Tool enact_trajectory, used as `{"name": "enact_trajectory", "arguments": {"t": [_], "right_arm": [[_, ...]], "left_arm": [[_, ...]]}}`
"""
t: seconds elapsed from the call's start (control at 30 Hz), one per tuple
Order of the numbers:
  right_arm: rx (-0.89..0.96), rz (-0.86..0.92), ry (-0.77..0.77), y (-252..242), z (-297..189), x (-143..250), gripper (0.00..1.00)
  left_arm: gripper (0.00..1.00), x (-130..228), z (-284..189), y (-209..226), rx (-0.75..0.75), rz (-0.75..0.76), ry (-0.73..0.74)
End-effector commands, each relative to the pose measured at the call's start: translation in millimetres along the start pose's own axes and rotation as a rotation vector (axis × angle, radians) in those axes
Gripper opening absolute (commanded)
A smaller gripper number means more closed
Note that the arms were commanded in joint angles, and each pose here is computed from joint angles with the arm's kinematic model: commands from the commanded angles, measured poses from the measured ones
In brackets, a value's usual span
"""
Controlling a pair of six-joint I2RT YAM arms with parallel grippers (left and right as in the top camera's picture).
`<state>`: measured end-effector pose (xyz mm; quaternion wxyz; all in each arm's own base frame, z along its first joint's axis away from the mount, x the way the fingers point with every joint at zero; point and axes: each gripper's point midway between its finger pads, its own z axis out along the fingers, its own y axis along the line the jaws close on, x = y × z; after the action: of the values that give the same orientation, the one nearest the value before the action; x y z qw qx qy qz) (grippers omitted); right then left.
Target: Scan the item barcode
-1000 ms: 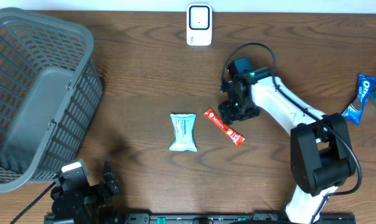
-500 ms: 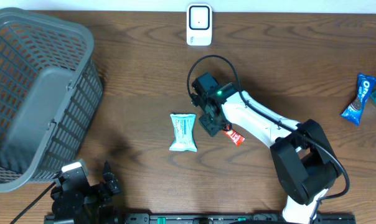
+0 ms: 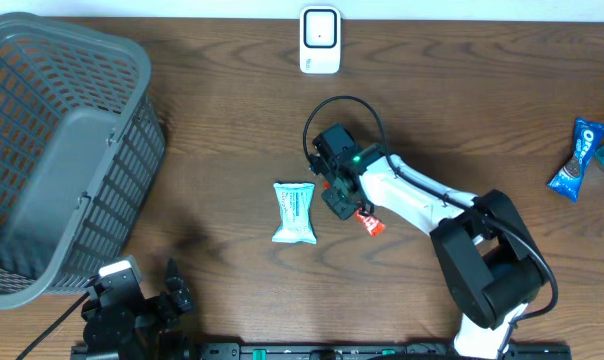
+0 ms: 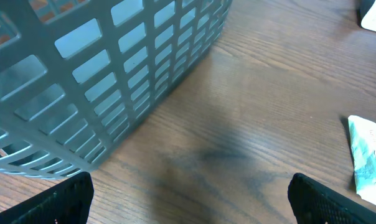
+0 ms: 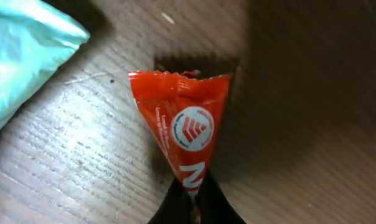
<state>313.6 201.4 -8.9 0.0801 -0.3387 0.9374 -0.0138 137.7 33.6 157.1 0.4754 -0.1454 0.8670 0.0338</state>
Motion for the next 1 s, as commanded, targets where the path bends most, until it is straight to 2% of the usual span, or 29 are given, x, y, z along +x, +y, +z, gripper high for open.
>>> {"name": "enact_trajectory", "arguments": {"t": [0.0, 0.13, 0.23, 0.33, 0.37, 0.4, 0.5, 0.67, 0.7, 0.77, 0.97], "right_arm": [[-0.022, 0.017, 0.267, 5, 56, 84, 0.01], [-0.119, 0.059, 0.284, 19, 38, 76, 0.01], [-0.405, 0.085, 0.246, 56, -5, 44, 0.01], [-0.756, 0.102, 0.155, 87, -75, 3, 0.01], [-0.961, 0.128, 0.087, 95, -118, -18, 0.01], [-1.065, 0.137, 0.043, 97, -138, -26, 0.02], [-1.304, 0.183, -0.078, 89, -179, -40, 0.01], [-1.543, 0.307, -0.204, 68, -219, -53, 0.01], [-1.588, 0.349, -0.198, 67, -226, -55, 0.01], [-1.609, 0.479, -0.067, 66, -227, -55, 0.01], [-1.626, 0.708, 0.175, 68, -229, -51, 0.01]], "left_arm": [[1.0, 1, 1, 0, 0.001, -0.003, 0.003], [1.0, 1, 1, 0, 0.001, -0.003, 0.003], [1.0, 1, 1, 0, 0.001, -0.003, 0.003], [1.0, 1, 1, 0, 0.001, -0.003, 0.003], [1.0, 1, 1, 0, 0.001, -0.003, 0.003], [1.0, 1, 1, 0, 0.001, -0.003, 0.003], [1.0, 1, 1, 0, 0.001, -0.003, 0.003], [1.0, 1, 1, 0, 0.001, -0.003, 0.003], [1.0, 1, 1, 0, 0.001, -0.003, 0.003], [1.0, 1, 1, 0, 0.001, -0.003, 0.003], [1.0, 1, 1, 0, 0.001, -0.003, 0.003]]}}
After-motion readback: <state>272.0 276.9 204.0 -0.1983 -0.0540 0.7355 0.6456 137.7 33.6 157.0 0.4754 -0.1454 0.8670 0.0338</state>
